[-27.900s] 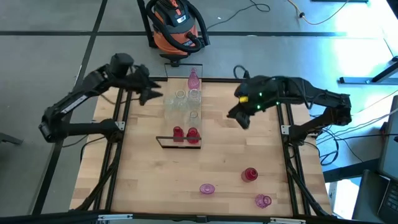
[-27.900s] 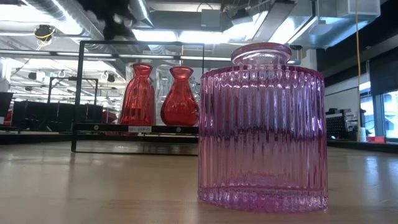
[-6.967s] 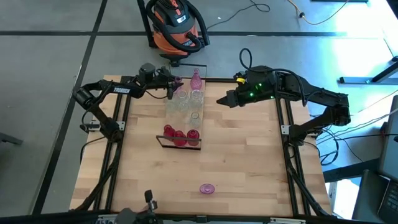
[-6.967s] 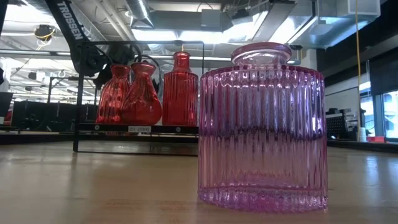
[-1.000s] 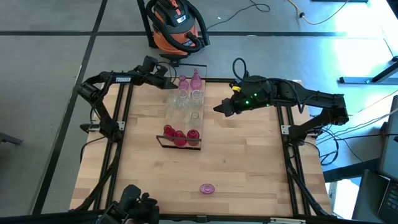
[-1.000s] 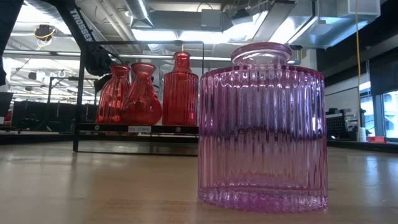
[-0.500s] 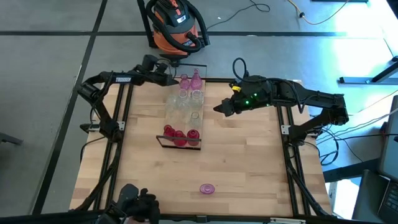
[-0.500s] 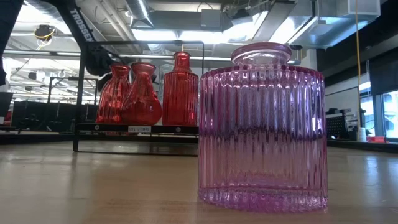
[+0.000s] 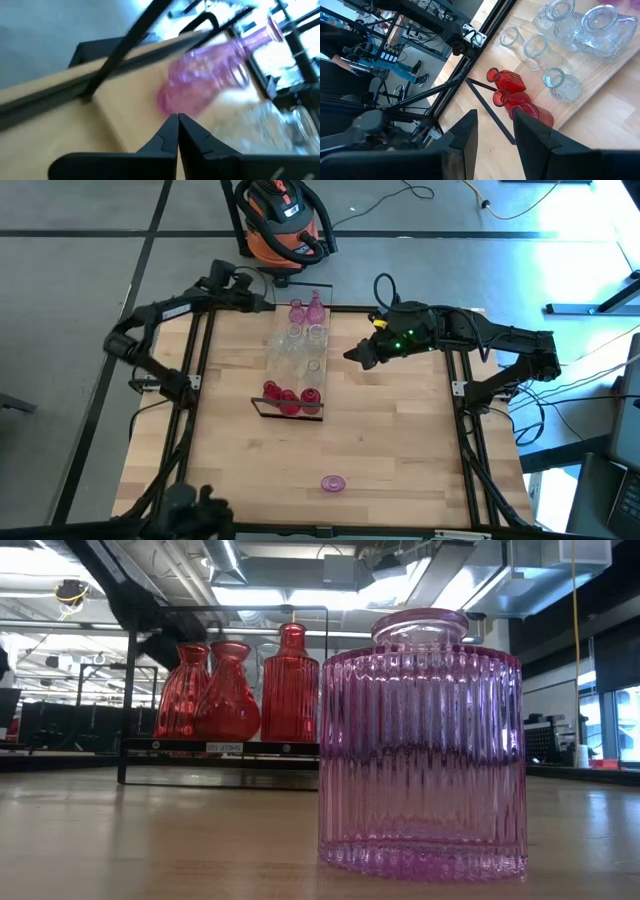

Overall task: Sort vases onto shelf
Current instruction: Put the purple vase on the shelf

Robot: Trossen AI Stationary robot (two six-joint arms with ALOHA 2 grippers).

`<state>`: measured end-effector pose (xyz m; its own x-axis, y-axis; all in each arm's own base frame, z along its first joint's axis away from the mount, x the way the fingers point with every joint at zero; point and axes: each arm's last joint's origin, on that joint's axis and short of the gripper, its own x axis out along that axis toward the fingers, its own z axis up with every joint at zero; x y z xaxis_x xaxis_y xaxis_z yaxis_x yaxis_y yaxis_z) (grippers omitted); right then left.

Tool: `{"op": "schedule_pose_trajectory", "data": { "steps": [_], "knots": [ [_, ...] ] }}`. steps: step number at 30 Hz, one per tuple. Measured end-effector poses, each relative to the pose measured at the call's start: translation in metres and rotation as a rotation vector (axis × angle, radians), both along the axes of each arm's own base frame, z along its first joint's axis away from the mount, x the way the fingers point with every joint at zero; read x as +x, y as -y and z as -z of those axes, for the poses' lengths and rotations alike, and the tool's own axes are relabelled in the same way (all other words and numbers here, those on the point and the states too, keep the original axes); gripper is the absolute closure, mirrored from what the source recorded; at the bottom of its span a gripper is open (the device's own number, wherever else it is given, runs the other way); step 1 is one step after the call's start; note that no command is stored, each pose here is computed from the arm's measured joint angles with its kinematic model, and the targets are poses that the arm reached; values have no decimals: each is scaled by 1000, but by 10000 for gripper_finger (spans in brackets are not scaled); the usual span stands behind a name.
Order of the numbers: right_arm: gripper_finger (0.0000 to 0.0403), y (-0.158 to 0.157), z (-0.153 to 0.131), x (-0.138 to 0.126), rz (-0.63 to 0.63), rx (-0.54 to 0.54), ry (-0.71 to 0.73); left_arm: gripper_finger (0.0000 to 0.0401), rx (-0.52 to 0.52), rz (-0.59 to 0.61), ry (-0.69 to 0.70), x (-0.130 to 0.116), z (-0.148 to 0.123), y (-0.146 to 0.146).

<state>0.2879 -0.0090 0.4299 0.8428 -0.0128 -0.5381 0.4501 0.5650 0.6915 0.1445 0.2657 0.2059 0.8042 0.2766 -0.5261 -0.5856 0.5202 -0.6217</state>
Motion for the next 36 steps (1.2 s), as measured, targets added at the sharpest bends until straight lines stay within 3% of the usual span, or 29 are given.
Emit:
{"op": "schedule_pose_trajectory", "data": {
  "steps": [6, 12, 24, 30, 36],
  "knots": [
    [288, 1, 0, 0, -19, -94, -5, 401, -77, 143, -150, -16, -28, 57],
    [288, 2, 0, 0, -54, -196, -12, 401, -204, 294, -379, -29, -35, 133],
    [288, 1, 5, -4, -117, -270, -76, 401, -419, 198, -373, -51, 9, 226],
    [288, 1, 6, -5, -128, -283, -93, 401, -465, 109, -259, -51, 25, 244],
    [288, 1, 6, -4, -135, -278, -90, 401, -494, 100, -218, -40, 34, 253]
  ]
}}
